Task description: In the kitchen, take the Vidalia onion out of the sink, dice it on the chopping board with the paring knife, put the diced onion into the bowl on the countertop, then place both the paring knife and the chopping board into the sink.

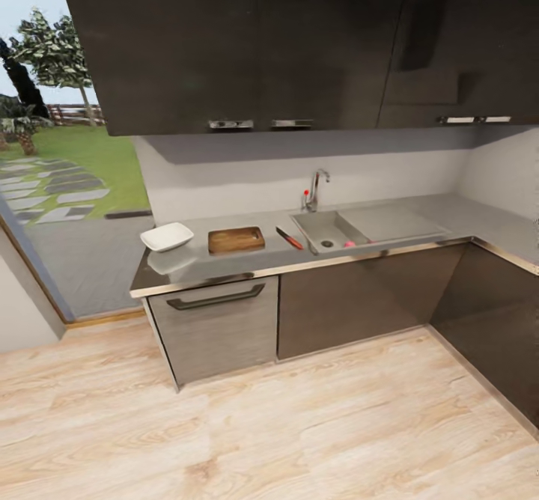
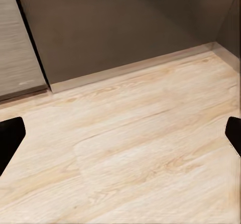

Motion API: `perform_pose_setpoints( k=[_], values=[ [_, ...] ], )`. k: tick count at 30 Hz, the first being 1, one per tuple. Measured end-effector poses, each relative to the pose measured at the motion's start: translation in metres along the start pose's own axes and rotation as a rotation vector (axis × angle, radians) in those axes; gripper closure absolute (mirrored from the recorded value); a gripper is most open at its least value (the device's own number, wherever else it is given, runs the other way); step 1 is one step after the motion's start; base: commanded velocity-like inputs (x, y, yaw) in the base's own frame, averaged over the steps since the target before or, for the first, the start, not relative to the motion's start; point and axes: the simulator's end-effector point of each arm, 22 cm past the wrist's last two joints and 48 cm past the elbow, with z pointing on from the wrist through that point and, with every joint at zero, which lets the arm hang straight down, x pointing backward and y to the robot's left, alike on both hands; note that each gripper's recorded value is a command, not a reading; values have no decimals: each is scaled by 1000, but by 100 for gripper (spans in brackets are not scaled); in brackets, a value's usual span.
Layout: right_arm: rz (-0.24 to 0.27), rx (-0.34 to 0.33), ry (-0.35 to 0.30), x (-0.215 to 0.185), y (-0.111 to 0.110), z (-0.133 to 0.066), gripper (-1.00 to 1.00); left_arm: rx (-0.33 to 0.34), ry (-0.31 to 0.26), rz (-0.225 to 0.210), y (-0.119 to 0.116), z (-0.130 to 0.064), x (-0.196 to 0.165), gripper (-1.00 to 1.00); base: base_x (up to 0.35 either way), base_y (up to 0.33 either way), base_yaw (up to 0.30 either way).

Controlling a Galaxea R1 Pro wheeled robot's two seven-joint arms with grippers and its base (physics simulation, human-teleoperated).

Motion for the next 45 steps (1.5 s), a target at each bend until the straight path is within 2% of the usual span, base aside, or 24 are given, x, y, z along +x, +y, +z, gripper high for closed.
perform_pose_setpoints(
  k=[28, 45],
  values=[
    [7, -2, -37, -11, 1, 2, -100, -1, -44, -2, 0, 2, -13, -100, 0, -315, 1],
    [10, -3, -63, -19, 2, 4, -100, -2, -71, -3, 0, 4, -21, -100, 59, -313, 69]
  ],
)
